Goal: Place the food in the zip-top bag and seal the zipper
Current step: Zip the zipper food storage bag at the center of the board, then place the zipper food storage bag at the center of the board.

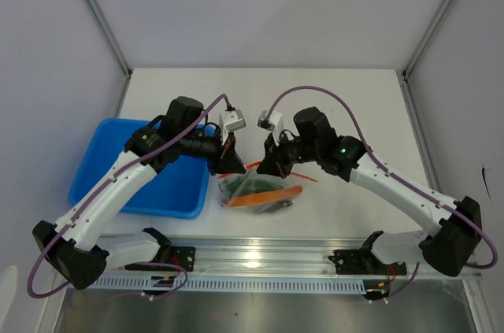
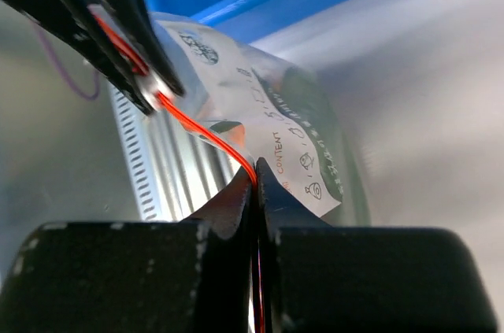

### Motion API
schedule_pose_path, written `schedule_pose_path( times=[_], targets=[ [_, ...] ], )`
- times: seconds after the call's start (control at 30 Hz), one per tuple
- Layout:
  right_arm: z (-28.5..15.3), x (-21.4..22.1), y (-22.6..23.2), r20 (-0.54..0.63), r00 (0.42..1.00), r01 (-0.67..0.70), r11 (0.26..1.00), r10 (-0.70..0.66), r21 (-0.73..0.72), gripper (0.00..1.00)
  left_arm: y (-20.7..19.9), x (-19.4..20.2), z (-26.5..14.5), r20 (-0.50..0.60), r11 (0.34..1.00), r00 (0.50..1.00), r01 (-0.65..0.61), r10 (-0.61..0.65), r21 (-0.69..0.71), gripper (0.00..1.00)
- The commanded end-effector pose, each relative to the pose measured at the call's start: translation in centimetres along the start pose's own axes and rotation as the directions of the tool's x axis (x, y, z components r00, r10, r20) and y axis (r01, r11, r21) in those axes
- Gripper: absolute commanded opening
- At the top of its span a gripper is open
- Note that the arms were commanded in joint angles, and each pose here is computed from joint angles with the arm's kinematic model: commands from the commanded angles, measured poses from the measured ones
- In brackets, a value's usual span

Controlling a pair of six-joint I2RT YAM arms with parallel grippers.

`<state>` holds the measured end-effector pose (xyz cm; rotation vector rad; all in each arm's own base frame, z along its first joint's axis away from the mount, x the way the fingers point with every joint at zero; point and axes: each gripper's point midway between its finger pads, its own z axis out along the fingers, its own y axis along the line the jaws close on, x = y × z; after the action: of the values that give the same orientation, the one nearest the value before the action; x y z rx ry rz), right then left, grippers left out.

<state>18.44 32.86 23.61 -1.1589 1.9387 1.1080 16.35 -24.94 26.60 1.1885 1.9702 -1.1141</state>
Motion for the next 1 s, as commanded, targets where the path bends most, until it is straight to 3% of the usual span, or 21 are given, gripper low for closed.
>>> schedule_pose_path(
  times=[0.0,0.23,0.43,0.63,0.67,0.87,0.97],
  targets=[
    [-2.8,-0.6,-4.9,0.105,0.994,-0.074,0.948,0.043,0.310,0.00,-0.7,-1.4,-1.1,0.060,0.999,0.997,-0.046,0.047,-0.010,0.01],
    [-7.0,0.8,-8.1,0.194,0.972,-0.207,0.867,0.131,0.453,0.00,1.0,-0.9,-2.1,0.061,0.987,0.997,-0.029,0.039,-0.156,0.00],
    [-7.4,1.6,-7.8,0.208,0.961,-0.256,0.864,0.180,0.433,0.00,1.2,-1.4,-3.0,0.112,0.976,0.992,-0.029,0.054,-0.215,0.01],
    [-5.9,0.8,-6.6,0.207,0.960,-0.256,0.894,0.190,0.366,0.00,0.9,-2.4,-2.9,0.161,0.981,0.986,-0.023,0.055,-0.194,0.42],
    [-5.6,0.7,-6.7,0.203,0.959,-0.261,0.895,0.197,0.363,0.00,0.9,-2.9,-3.1,0.192,0.978,0.980,-0.017,0.059,-0.210,0.99],
    [-6.1,0.0,-9.8,0.237,0.939,-0.334,0.834,0.251,0.438,0.00,0.1,-4.7,-5.0,0.333,0.963,0.936,-0.021,0.114,-0.269,0.99],
    [-8.2,-0.3,-14.3,0.315,0.902,-0.424,0.739,0.295,0.524,0.00,-1.3,-5.0,-5.4,0.371,0.974,0.920,-0.042,0.124,-0.221,0.99]
  ],
)
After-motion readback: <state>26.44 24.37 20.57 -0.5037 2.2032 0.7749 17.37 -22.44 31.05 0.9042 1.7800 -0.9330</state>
